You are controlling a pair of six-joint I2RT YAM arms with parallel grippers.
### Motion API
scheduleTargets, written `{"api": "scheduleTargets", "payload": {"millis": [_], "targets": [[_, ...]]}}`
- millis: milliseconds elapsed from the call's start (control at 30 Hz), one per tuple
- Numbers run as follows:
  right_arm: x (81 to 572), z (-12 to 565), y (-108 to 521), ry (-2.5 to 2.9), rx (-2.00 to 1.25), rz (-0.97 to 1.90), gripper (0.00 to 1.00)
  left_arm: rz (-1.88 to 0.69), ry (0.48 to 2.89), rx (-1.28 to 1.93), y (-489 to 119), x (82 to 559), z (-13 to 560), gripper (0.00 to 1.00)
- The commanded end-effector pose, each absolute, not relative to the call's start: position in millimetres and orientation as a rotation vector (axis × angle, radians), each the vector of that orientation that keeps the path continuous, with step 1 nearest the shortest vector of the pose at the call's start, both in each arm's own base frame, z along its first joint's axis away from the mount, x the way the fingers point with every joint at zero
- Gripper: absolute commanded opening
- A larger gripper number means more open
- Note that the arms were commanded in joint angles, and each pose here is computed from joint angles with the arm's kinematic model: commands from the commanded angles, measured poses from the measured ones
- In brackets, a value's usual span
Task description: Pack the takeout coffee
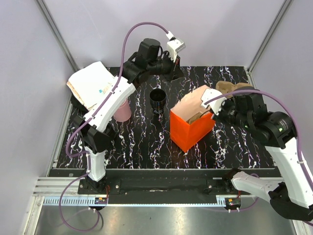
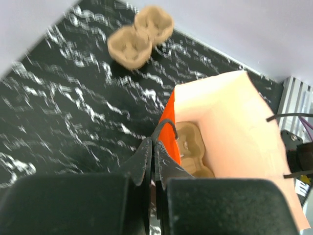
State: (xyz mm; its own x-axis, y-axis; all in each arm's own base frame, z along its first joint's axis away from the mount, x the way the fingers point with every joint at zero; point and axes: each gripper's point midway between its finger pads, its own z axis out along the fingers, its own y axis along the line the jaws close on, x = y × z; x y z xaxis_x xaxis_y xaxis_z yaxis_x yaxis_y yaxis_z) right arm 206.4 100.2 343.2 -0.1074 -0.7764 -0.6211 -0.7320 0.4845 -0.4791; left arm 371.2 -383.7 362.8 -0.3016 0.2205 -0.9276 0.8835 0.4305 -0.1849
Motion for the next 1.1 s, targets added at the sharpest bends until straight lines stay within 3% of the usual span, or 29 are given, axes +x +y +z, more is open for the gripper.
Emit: {"api": "scheduleTargets", "payload": {"millis": [0, 333, 633, 1067], "targets": [[235, 382, 100, 1.759, -1.088, -0.145, 0.0, -0.882, 1.589, 0.94, -386, 374, 422, 0.0], [248, 391, 101, 1.75, -1.011, -0.167, 0.0, -0.919, 1.519, 0.954, -391, 363, 445, 0.0], [260, 330, 101, 1.832, -1.087, -0.231, 0.02, -0.869, 1.705, 1.033, -408, 370, 352, 0.0], [273, 386, 102, 1.754, -0.948, -0.241, 0.09, -0.774, 1.564, 0.908, -399, 388, 421, 0.0]]}}
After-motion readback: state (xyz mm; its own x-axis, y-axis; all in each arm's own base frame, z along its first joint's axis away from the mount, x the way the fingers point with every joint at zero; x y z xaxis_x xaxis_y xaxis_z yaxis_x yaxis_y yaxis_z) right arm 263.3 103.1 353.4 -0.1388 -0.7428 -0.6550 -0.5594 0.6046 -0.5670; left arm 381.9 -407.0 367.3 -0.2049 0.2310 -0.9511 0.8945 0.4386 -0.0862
